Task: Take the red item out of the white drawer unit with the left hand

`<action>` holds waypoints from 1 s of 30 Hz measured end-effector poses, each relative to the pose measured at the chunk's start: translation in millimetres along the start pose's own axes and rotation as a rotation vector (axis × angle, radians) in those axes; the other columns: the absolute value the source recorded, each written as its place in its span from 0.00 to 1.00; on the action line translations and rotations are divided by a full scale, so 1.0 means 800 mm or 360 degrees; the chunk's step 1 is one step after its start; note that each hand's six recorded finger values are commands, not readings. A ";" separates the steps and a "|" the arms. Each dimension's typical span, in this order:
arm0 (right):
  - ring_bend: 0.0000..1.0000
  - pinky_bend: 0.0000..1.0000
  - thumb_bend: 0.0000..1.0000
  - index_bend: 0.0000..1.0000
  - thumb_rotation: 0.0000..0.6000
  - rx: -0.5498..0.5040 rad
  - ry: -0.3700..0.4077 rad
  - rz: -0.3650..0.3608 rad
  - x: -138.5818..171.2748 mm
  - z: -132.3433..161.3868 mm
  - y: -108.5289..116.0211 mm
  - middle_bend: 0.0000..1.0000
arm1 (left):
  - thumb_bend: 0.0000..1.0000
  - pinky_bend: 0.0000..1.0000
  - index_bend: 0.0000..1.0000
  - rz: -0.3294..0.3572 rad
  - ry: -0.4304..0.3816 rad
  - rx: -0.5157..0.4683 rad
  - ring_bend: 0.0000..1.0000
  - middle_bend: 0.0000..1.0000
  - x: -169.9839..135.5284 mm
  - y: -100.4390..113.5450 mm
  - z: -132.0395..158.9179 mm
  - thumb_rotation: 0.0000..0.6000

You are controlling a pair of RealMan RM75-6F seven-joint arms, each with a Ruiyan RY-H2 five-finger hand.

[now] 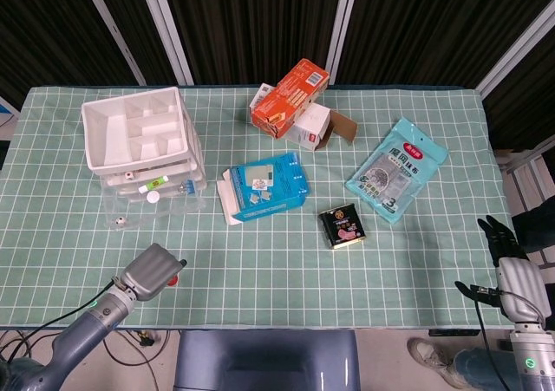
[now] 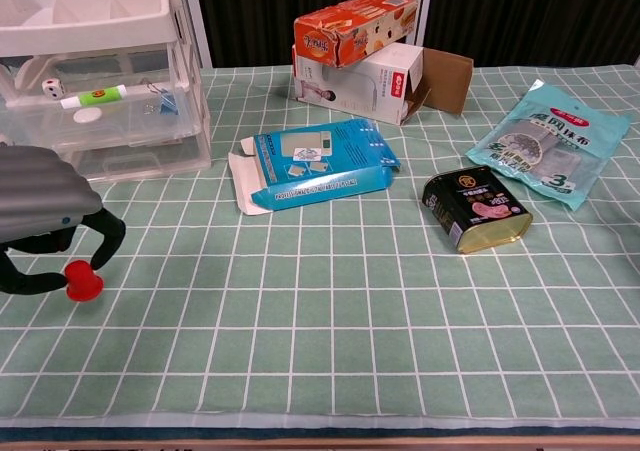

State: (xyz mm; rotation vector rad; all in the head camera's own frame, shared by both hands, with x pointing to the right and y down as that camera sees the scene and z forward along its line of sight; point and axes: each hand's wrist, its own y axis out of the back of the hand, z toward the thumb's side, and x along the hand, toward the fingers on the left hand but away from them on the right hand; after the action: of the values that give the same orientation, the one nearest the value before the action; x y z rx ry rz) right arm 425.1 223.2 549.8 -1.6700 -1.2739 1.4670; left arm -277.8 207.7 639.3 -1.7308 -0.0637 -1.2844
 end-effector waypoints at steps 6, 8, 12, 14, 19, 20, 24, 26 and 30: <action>0.00 0.22 0.07 0.00 1.00 0.0000 0.0002 -0.0001 0.000 0.000 0.000 0.00 | 0.34 1.00 0.50 -0.0040 0.0021 0.0020 1.00 1.00 0.007 -0.012 0.000 1.00; 0.00 0.22 0.07 0.00 1.00 0.0000 0.0002 -0.0001 0.000 0.000 0.000 0.00 | 0.34 1.00 0.50 -0.0059 0.0028 0.0028 1.00 1.00 0.008 -0.018 -0.001 1.00; 0.00 0.22 0.07 0.00 1.00 0.0000 0.0000 -0.0001 0.000 0.000 0.000 0.00 | 0.34 1.00 0.49 -0.0096 0.0042 0.0039 1.00 1.00 0.010 -0.029 -0.002 1.00; 0.00 0.22 0.07 0.00 1.00 -0.0001 0.0000 0.0002 0.000 0.000 0.000 0.00 | 0.33 1.00 0.48 -0.0111 0.0048 0.0042 1.00 1.00 0.011 -0.034 -0.003 1.00; 0.00 0.22 0.07 0.00 1.00 0.0000 0.0001 0.0001 0.000 0.000 0.000 0.00 | 0.24 1.00 0.39 -0.0120 0.0055 0.0040 1.00 1.00 0.012 -0.039 -0.002 1.00; 0.00 0.22 0.07 0.00 1.00 0.0001 0.0001 0.0000 0.000 0.000 0.000 0.00 | 0.22 1.00 0.37 -0.0116 0.0058 0.0039 1.00 1.00 0.012 -0.038 -0.003 1.00; 0.00 0.22 0.07 0.00 1.00 0.0002 0.0002 -0.0001 0.001 0.000 0.000 0.00 | 0.16 1.00 0.31 -0.0089 0.0072 0.0021 1.00 1.00 0.010 -0.034 -0.004 1.00; 0.00 0.22 0.07 0.00 1.00 0.0002 0.0002 -0.0001 0.001 -0.001 0.001 0.00 | 0.16 1.00 0.28 -0.0062 0.0085 0.0001 1.00 1.00 0.007 -0.029 -0.006 1.00; 0.00 0.22 0.06 0.00 1.00 0.0003 0.0001 -0.0003 0.001 -0.001 0.001 0.00 | 0.16 0.94 0.23 0.0029 0.0119 -0.0058 0.86 0.85 -0.002 -0.014 -0.010 1.00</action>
State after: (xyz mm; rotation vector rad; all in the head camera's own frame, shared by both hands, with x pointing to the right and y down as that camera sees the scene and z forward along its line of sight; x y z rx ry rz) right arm 426.0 223.6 549.2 -1.6675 -1.2727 1.4658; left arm -290.0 209.3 644.9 -1.7085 0.0184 -1.3431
